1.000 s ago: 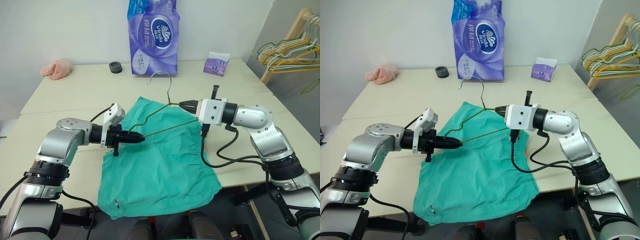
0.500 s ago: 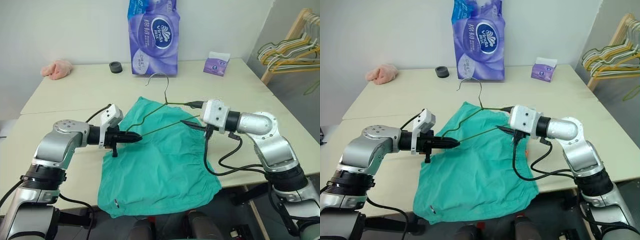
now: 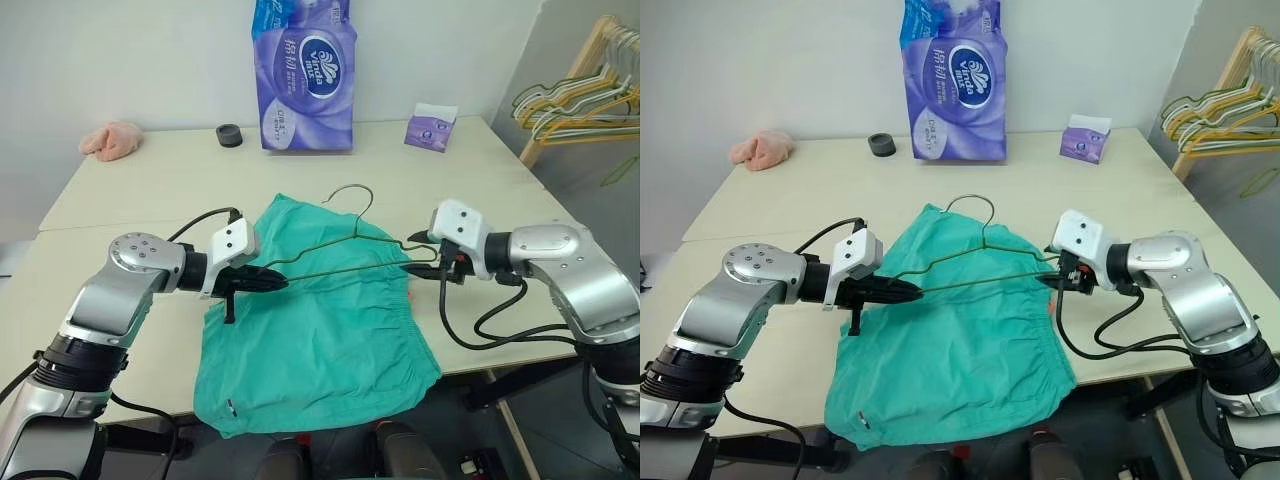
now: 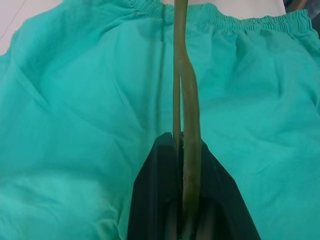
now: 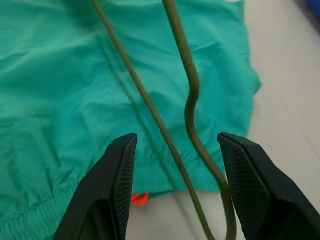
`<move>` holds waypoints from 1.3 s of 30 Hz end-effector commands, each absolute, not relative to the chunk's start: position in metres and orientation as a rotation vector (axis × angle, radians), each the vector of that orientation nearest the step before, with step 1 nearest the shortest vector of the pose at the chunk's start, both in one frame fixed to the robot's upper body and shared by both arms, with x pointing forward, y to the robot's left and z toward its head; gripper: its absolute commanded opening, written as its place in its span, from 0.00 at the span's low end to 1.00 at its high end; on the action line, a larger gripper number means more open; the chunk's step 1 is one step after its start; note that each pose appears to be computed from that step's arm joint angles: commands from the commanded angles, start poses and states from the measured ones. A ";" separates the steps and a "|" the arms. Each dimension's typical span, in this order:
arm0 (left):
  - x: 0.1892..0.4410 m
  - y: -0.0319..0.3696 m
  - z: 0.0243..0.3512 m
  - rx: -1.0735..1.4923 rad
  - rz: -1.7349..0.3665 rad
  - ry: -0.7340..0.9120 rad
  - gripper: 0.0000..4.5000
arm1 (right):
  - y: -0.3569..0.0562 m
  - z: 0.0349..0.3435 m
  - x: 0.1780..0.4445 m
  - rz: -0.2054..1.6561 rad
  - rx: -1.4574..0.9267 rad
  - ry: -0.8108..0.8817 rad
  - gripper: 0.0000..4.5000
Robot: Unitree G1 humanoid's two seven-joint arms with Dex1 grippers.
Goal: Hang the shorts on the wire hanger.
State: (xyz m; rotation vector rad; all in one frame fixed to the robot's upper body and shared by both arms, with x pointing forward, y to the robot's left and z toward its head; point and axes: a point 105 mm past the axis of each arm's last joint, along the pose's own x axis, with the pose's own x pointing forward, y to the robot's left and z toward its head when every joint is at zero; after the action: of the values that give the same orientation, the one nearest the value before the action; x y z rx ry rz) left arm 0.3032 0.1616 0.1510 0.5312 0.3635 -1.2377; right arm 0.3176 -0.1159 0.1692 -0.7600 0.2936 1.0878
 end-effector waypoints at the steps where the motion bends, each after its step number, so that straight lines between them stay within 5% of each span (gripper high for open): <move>1: 0.301 0.156 0.164 0.601 -1.259 0.311 0.00 | -0.113 0.171 0.320 1.138 -0.838 0.296 0.60; 5: 0.301 0.155 0.164 0.613 -1.261 0.309 0.00 | -0.110 0.168 0.324 1.168 -0.847 0.316 0.48; 11: 0.300 0.155 0.161 0.634 -1.267 0.306 0.00 | -0.105 0.166 0.317 1.242 -0.799 0.349 0.02; 20: 0.310 0.148 0.167 0.496 -1.234 0.207 0.00 | -0.104 0.162 0.305 1.268 -0.721 0.379 0.01; 27: 0.351 0.177 0.197 0.270 -0.923 0.016 0.50 | -0.130 0.154 0.289 1.194 -0.628 0.453 0.00; 39: 0.331 0.179 0.171 0.319 -1.049 0.096 0.50 | -0.210 0.125 0.237 0.854 -0.169 0.699 0.00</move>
State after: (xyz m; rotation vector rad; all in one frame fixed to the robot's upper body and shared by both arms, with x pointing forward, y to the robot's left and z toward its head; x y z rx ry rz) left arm 0.3383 0.1878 0.1634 0.2281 0.1291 -0.9805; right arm 0.2434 -0.2039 0.1168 -0.2128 0.7178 0.8951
